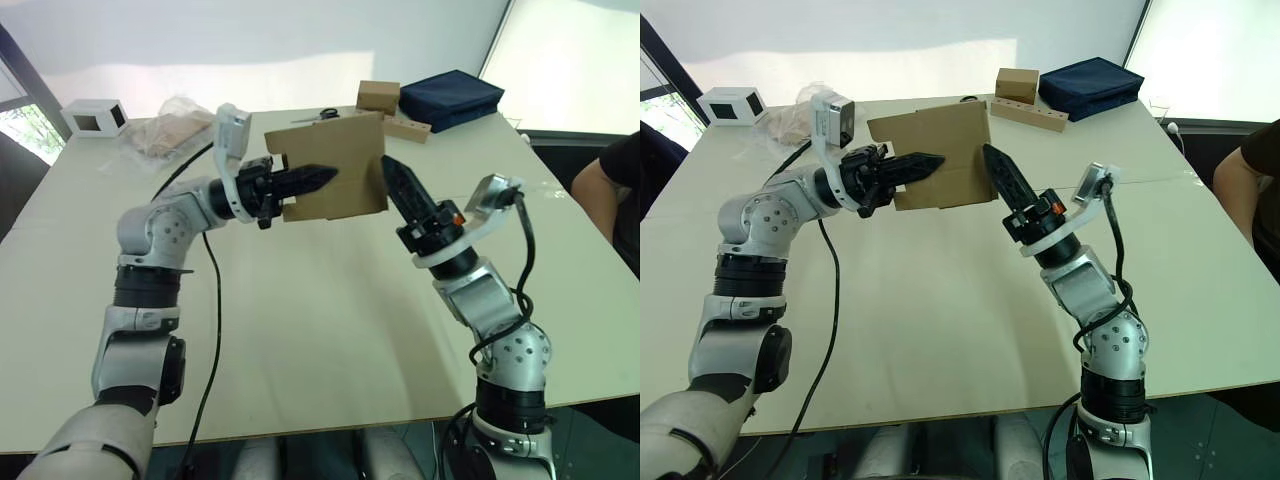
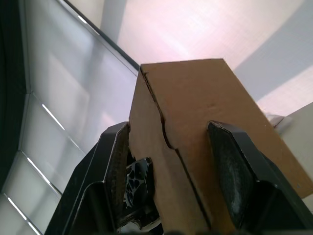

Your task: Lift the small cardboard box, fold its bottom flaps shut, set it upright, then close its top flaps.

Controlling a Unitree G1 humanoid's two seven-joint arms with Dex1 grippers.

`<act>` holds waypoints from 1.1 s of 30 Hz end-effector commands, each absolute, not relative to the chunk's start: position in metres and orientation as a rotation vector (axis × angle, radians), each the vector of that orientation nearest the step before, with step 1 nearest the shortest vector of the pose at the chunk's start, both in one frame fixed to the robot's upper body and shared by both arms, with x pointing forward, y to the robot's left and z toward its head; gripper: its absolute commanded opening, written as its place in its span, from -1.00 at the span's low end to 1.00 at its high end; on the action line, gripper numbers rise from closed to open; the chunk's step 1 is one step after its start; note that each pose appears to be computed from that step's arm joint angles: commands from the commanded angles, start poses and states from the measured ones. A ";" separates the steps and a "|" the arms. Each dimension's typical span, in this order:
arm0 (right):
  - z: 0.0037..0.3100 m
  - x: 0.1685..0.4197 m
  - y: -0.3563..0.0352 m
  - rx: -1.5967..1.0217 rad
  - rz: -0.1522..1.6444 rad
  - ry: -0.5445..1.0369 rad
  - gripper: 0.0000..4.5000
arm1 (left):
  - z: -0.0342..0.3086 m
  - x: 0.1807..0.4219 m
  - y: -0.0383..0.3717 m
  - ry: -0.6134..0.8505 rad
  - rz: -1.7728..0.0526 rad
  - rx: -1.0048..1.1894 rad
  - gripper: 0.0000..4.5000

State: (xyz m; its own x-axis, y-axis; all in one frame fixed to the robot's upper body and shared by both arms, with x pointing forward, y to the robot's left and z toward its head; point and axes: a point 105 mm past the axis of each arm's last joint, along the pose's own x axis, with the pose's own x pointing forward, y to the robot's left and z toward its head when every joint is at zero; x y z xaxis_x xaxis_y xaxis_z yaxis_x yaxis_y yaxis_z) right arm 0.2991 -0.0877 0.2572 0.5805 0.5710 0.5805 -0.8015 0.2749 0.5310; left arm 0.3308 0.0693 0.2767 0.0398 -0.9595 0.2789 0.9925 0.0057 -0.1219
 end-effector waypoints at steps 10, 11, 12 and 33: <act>0.264 0.280 -0.073 0.806 1.058 -0.296 0.16 | 0.293 0.326 0.071 -0.177 -1.545 -0.266 -1.00; 0.263 0.279 -0.079 0.796 1.055 -0.290 0.16 | 0.294 0.325 0.073 -0.176 -1.550 -0.260 -1.00; 0.262 0.279 -0.082 0.789 1.053 -0.287 0.16 | 0.295 0.324 0.075 -0.175 -1.555 -0.256 -1.00; 0.260 0.296 -0.116 0.666 0.966 -0.285 -0.96 | 0.289 0.306 0.081 -0.081 -1.650 -0.191 -1.00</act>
